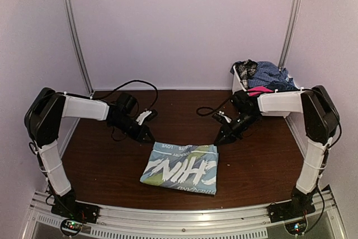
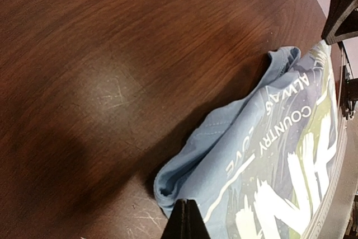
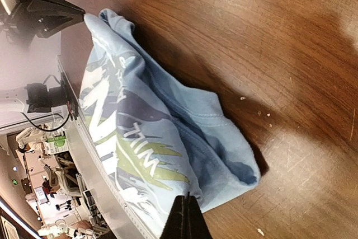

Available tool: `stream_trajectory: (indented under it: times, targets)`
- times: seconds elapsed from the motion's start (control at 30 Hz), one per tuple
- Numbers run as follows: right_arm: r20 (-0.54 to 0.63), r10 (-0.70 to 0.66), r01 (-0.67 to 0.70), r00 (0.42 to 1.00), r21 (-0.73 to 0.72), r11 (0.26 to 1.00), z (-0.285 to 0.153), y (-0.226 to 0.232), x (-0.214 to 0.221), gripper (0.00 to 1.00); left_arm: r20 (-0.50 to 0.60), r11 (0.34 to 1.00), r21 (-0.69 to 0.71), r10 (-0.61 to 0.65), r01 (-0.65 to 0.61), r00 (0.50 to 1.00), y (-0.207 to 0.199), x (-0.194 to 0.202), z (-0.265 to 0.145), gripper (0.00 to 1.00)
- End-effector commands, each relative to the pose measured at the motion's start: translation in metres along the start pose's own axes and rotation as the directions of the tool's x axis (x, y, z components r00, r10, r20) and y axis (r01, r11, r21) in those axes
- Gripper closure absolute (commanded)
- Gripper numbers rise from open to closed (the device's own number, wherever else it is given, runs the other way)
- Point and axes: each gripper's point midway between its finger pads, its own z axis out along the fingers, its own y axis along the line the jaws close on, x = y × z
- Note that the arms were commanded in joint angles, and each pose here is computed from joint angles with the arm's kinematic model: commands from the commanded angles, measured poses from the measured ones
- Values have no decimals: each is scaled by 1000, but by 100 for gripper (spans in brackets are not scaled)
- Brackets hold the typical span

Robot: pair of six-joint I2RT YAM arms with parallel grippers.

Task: Fold and stack the mixed laundry pile
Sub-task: Adjust the square-folded T-shirt at the center of the board.

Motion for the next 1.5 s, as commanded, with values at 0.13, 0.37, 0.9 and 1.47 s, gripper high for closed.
stream_trajectory:
  times: [0.13, 0.37, 0.9, 1.47]
  targets:
    - [16, 34, -35, 999, 44, 998, -10, -2, 15, 100, 41, 999, 35, 22, -24, 999, -3, -12, -2, 75]
    - [32, 61, -63, 998, 70, 996, -10, -9, 16, 100, 24, 997, 65, 27, -28, 999, -4, -10, 9, 67]
    - [58, 73, -79, 996, 106, 991, -19, -14, 13, 100, 96, 996, 93, -2, -7, 995, -3, -30, -4, 100]
    - [235, 89, -136, 968, 193, 972, -21, -54, -59, 100, 87, 982, -109, -145, 154, 986, 73, -23, 9, 100]
